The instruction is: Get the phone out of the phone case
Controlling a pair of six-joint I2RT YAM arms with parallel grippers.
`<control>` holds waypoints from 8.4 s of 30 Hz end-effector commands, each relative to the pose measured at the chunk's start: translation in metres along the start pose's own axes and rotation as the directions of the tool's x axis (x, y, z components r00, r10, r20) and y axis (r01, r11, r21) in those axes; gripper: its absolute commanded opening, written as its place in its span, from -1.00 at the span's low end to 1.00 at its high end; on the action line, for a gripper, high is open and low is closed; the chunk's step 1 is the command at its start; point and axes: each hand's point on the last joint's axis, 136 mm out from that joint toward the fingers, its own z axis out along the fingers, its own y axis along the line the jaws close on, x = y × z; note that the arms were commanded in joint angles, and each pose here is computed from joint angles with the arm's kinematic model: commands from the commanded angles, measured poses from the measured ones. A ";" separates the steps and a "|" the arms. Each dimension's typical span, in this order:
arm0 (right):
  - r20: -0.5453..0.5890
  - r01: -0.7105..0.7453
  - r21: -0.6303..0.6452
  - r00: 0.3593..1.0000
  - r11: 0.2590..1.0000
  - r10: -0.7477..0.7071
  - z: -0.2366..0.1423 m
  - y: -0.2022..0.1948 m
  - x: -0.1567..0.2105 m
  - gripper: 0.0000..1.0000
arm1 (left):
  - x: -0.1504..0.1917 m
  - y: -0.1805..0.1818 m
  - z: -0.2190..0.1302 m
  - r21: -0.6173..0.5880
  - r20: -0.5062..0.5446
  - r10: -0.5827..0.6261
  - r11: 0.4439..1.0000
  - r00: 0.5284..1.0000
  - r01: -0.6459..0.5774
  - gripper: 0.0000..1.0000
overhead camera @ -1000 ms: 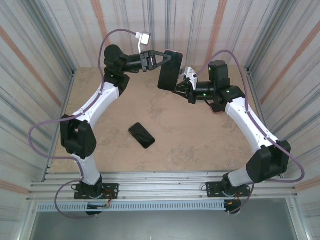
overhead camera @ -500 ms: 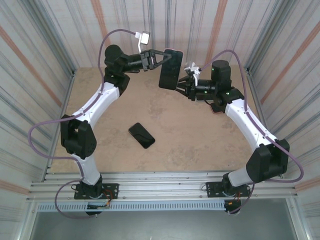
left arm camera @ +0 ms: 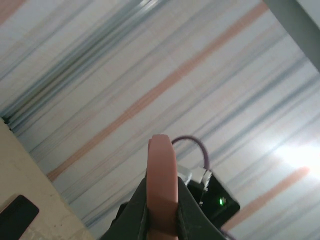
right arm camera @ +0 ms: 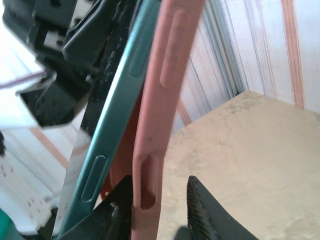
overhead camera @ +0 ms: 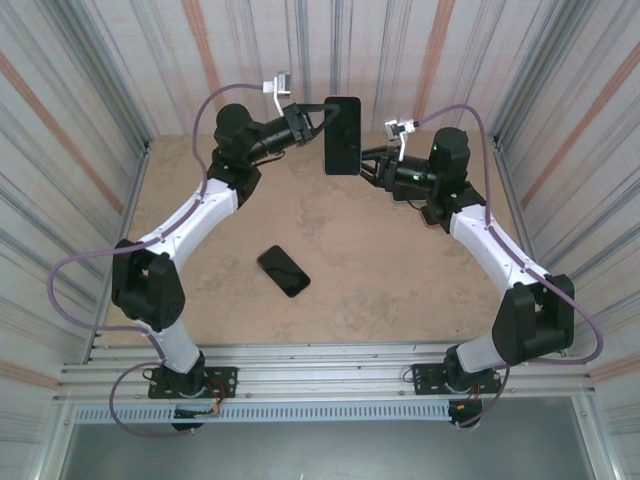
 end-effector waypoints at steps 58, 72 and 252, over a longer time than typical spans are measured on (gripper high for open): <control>0.489 -0.600 -0.146 0.648 0.787 0.584 -0.015 -0.031 -0.044 -1.00 | 0.064 0.077 -0.057 -0.387 0.378 -0.386 0.759 0.841 0.523 0.51; 0.545 -0.573 -0.127 0.641 0.809 0.540 -0.008 -0.045 -0.041 -1.00 | 0.078 0.021 -0.034 -0.301 0.422 -0.419 0.772 0.804 0.560 0.40; 0.378 -0.751 0.355 0.660 0.556 0.650 0.130 -0.110 0.142 -1.00 | 0.052 0.322 -0.320 -0.455 0.530 -0.301 0.688 0.793 0.565 -1.00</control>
